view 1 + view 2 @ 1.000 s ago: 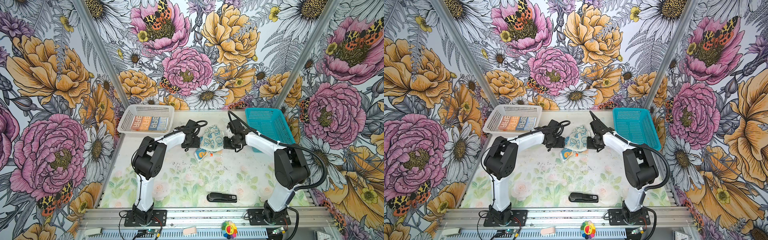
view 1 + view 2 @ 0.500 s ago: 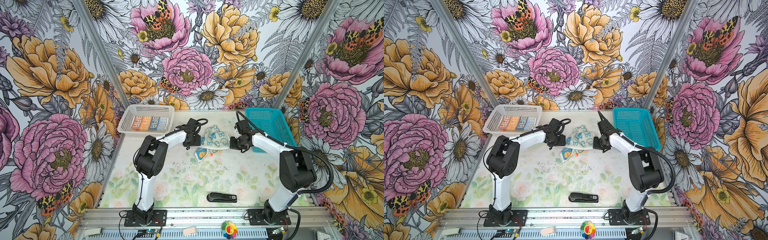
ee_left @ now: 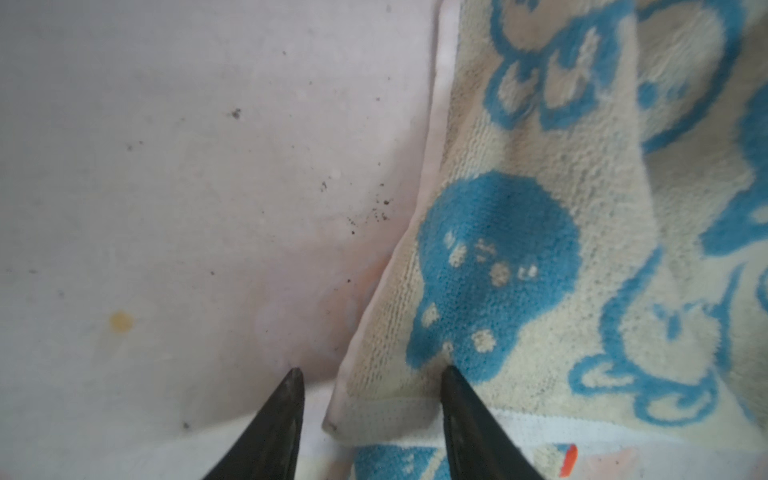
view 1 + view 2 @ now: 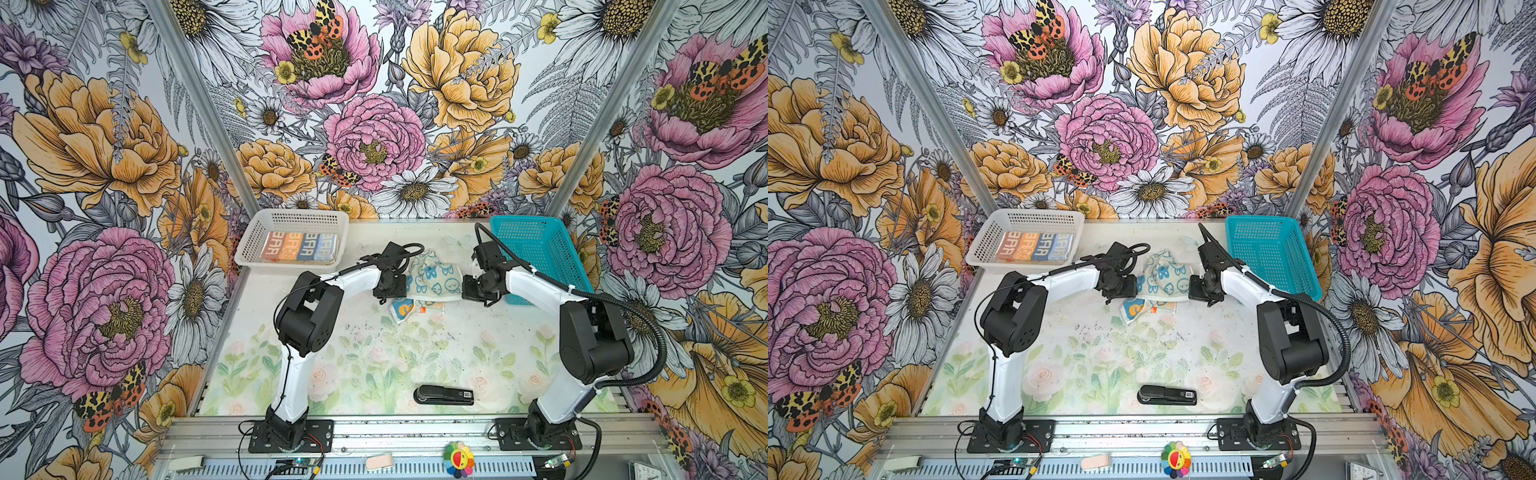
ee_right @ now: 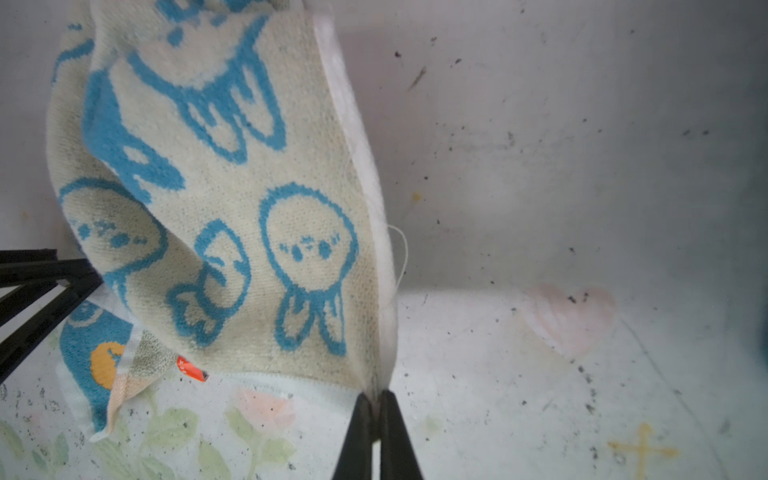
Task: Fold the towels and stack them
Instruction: 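Grasp the towel's two corners nearest the robot with left and right grippers, then lift the towel high with both grippers, spreading the corners apart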
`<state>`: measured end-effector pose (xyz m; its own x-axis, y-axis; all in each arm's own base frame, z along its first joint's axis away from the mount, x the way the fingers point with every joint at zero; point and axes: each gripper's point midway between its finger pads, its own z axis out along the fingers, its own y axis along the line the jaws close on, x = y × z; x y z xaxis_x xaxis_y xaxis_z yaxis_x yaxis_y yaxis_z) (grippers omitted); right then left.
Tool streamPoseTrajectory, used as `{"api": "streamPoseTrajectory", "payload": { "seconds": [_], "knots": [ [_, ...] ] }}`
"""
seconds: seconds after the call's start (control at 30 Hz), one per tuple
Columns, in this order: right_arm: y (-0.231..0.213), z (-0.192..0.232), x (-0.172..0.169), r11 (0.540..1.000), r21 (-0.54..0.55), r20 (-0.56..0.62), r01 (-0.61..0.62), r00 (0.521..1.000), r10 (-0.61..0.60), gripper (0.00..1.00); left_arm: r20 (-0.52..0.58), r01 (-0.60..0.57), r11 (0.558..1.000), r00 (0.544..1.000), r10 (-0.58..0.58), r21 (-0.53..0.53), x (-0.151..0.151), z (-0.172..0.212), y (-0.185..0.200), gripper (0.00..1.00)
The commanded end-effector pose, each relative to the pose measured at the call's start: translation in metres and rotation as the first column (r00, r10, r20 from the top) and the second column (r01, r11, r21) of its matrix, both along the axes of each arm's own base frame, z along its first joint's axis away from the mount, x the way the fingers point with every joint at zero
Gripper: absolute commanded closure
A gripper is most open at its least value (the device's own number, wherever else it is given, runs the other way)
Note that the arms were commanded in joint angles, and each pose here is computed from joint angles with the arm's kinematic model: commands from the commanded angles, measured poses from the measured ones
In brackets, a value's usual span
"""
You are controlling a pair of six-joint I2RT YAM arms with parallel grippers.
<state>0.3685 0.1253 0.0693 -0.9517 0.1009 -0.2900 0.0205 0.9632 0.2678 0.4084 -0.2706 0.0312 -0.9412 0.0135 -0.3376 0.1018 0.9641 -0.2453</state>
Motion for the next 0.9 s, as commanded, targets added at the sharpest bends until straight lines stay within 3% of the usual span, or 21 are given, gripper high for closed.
{"api": "streamPoseTrajectory", "payload": {
  "seconds": [0.0, 0.2, 0.57, 0.87],
  "knots": [
    [-0.001, 0.01, 0.001, 1.0, 0.011, 0.032, -0.008, 0.999, 0.007, 1.0, -0.009, 0.003, 1.0, 1.0, -0.003, -0.023, 0.0, -0.005, -0.008, 0.51],
    [-0.002, 0.012, 0.0, 1.0, 0.013, 0.036, -0.006, 0.999, 0.006, 1.0, -0.016, -0.007, 1.0, 1.0, 0.007, -0.003, 0.0, -0.011, -0.001, 0.65],
    [0.0, 0.023, 0.003, 1.0, 0.027, 0.062, -0.008, 0.998, 0.007, 1.0, 0.033, -0.042, 0.999, 0.999, 0.042, -0.012, 0.013, 0.01, 0.009, 0.8],
    [0.01, 0.08, 0.03, 0.991, 0.132, 0.181, -0.019, 0.983, -0.005, 1.0, 0.178, -0.064, 0.996, 0.981, 0.073, -0.057, 0.051, 0.097, 0.027, 1.0]
  ]
}}
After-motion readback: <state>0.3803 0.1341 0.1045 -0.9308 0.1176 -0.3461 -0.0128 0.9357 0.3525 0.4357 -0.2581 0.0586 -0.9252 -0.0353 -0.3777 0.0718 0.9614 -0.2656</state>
